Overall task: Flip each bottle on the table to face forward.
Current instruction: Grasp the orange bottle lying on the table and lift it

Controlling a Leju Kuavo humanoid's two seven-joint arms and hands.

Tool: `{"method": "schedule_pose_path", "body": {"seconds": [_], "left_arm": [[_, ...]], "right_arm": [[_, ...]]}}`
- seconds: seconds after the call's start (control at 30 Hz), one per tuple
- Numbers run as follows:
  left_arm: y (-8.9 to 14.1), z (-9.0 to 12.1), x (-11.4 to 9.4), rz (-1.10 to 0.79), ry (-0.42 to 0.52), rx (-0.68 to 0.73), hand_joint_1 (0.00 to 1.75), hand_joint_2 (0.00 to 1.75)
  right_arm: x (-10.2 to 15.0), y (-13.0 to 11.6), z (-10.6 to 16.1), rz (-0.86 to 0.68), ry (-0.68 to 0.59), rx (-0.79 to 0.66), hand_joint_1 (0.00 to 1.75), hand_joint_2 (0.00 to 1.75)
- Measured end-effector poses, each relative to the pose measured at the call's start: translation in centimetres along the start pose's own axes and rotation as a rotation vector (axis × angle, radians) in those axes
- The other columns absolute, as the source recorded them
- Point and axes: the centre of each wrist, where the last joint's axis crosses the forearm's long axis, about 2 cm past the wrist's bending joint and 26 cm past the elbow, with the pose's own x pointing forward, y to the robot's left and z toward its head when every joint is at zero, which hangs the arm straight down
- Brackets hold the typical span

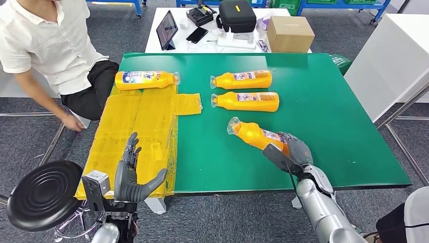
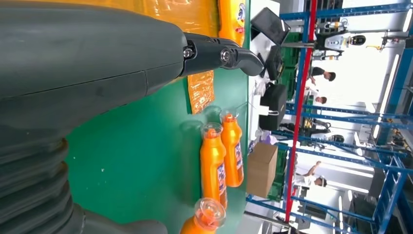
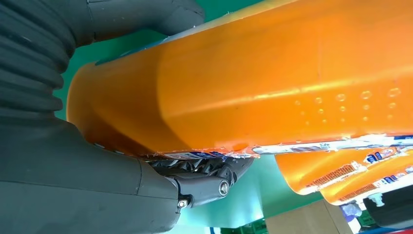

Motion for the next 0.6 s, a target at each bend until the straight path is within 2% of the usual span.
{"method": "schedule_pose_path", "body": {"seconds": [0.1,0.2,0.4,0.6], "left_arm": [[0.0,0.0,0.0,0.010,0.003,0.003,0.00,1.75],[-0.1,0.1,0.0,0.077,0.047,0.026,0.00,1.75],[-0.7,0.9,-0.6,0.177,0.151,0.082,0.00,1.75],[-2.0,1.0,-1.2,0.182,0.172,0.045,0.00,1.75]], "right_arm": [[0.1,0.1,0.2,-0.021,-0.011,-0.009,1.75,1.75],[0.7,0.9,0.7,-0.088,-0.058,-0.032,1.75,1.75],[5.1,3.1,2.0,-0.235,-0.173,-0.086,1.74,1.75],[8.5,4.7,3.3,-0.305,-0.257,-0.140,1.73,1.75]]}}
